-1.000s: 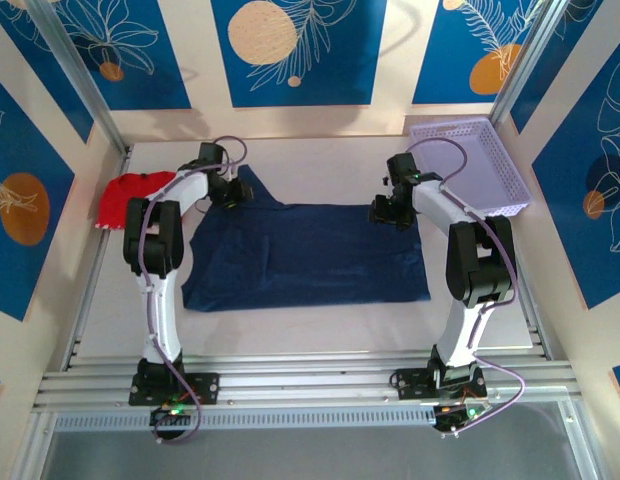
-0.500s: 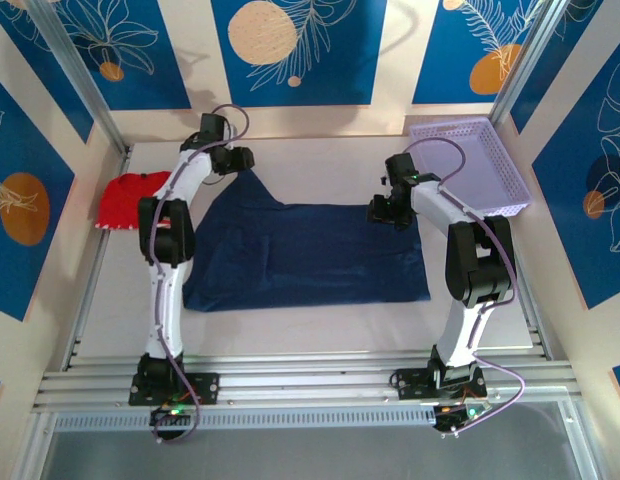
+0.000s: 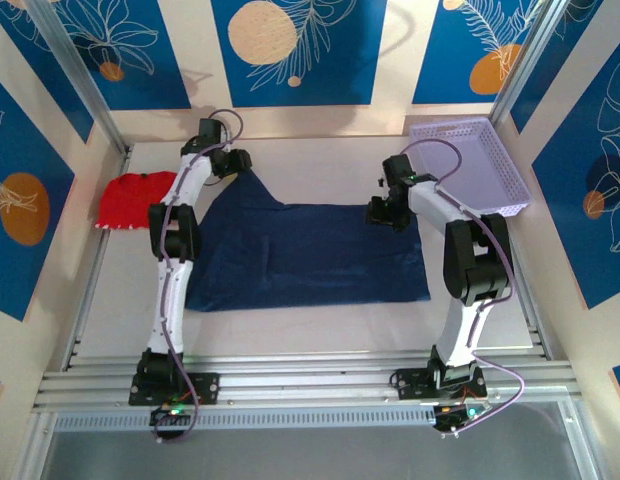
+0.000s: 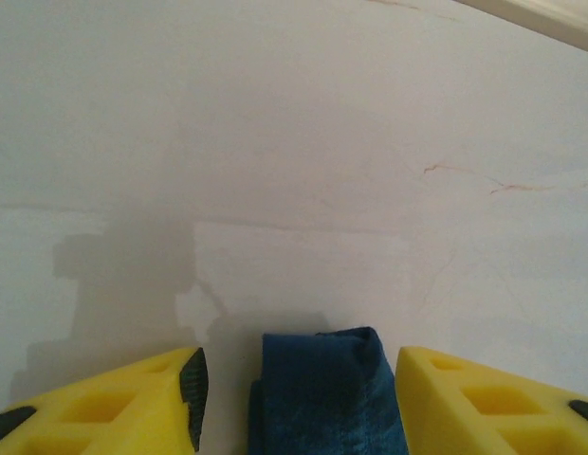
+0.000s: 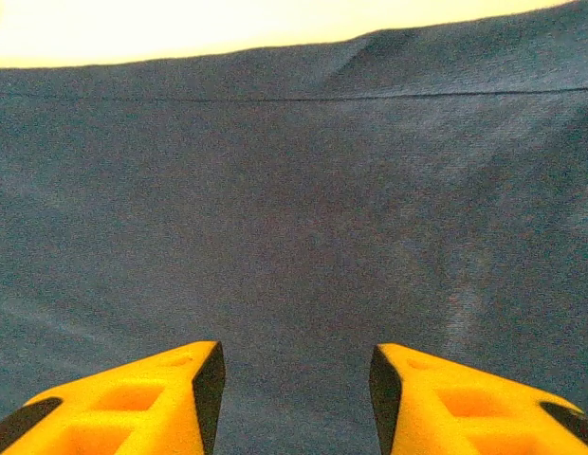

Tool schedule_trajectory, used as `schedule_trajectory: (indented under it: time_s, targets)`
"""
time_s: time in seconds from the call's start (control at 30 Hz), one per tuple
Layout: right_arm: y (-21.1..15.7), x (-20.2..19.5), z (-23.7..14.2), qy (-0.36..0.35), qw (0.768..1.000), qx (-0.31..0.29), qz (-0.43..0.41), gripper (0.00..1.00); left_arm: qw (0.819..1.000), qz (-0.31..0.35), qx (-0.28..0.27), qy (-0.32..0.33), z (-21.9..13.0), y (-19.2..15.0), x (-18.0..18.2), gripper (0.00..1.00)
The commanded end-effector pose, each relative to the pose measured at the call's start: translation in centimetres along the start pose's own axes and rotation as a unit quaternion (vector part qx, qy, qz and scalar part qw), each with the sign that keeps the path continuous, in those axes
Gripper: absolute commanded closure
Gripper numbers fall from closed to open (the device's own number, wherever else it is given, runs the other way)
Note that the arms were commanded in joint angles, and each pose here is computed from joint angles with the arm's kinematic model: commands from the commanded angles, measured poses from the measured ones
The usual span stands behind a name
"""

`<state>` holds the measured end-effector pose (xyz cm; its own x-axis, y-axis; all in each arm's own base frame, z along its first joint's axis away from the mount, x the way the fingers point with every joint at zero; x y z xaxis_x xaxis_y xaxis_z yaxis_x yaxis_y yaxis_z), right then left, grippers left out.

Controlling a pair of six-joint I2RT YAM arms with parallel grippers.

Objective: Fold the inside-out t-shirt

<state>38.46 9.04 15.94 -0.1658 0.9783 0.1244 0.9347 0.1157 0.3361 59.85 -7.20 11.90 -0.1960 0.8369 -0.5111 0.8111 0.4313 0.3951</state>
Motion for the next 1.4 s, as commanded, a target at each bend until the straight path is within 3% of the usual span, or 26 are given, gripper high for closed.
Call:
schedule_trajectory:
  time_s: [0.0,0.53,0.7,1.13,1.37]
  targets:
    - [0.5,0.6,0.2,0.007,1.0,0.004,-0.011,0.53,0.999,-0.026,0.025,-0.023,1.4,-0.4,1.1,0.5]
    - [0.7,1.0,1.1,0.003,1.0,0.012,-0.015,0.53,0.998,-0.038,0.019,-0.051,0.6,0.5,1.0,0.87]
    - [1.8,0.0,0.4,-0.036,0.999,0.004,0.006,0.53,0.998,-0.038,-0.003,-0.057,-0.6,1.6,0.7,0.95]
    - [4.8,-7.2,1.8,-0.154,0.981,0.026,0.118,0.52,0.995,-0.03,-0.017,-0.094,-3.8,2.9,-1.4,1.0]
    - [5.7,-9.0,4.0,-0.143,0.979,0.051,0.139,0.52,0.995,-0.027,-0.015,-0.097,-4.4,3.0,-1.6,1.0]
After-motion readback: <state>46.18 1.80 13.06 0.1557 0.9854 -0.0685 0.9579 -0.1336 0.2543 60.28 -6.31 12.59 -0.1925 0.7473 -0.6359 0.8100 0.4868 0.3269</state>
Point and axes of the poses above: each hand's point on the last joint's axis, 136 mm out from that joint toward the fingers, its own z axis out along the fingers, its own x axis along the line the jaws close on, y = z × x, the point moved 10 cm from there along -z, back along the fingers, and after that the axes turned 12 degrees about -z, right-handed, at the moved point
